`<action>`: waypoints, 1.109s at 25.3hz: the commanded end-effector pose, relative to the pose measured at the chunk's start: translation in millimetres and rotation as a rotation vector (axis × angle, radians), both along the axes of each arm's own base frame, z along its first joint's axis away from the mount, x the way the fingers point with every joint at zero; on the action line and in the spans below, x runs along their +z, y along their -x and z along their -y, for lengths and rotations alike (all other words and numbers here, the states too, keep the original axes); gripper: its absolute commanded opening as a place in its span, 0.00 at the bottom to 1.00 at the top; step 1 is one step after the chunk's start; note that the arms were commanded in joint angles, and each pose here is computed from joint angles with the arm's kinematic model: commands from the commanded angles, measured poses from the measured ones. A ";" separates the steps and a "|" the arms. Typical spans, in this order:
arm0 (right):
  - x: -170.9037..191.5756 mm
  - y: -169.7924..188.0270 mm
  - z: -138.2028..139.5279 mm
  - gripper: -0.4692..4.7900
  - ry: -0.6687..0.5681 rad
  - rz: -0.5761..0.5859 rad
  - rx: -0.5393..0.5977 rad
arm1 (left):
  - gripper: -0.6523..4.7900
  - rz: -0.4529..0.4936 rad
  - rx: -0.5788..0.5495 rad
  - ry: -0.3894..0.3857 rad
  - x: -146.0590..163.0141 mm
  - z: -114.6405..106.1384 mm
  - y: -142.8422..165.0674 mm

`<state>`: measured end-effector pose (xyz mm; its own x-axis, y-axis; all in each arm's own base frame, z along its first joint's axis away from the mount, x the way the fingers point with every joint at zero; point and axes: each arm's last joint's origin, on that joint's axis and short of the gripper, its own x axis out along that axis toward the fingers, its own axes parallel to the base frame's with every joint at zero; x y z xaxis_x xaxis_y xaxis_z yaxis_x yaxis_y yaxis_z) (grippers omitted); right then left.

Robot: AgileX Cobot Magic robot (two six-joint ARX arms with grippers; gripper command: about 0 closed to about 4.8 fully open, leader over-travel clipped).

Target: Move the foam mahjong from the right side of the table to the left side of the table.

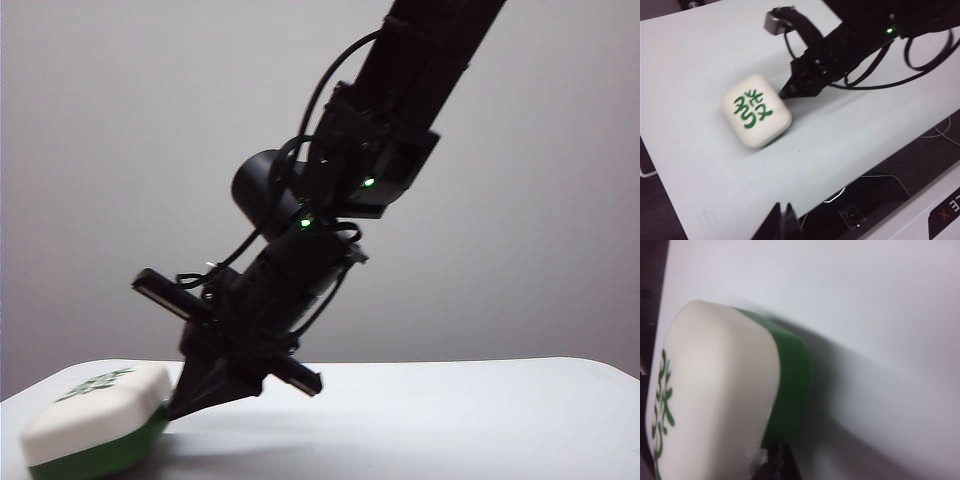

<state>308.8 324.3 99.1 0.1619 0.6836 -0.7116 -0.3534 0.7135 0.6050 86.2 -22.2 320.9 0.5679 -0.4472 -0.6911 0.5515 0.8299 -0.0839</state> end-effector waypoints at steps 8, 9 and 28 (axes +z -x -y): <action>1.8 9.0 -28.5 0.08 -0.012 -0.011 0.031 | 0.11 -0.003 -0.001 -0.001 0.4 -0.4 2.6; 1.6 9.5 -28.9 0.08 -0.011 -0.012 0.031 | 0.11 -0.003 -0.001 -0.001 0.4 -0.4 2.5; 52.9 7.4 3.8 0.08 0.197 0.146 0.075 | 0.11 -0.052 0.118 -0.149 -4.8 -6.0 6.3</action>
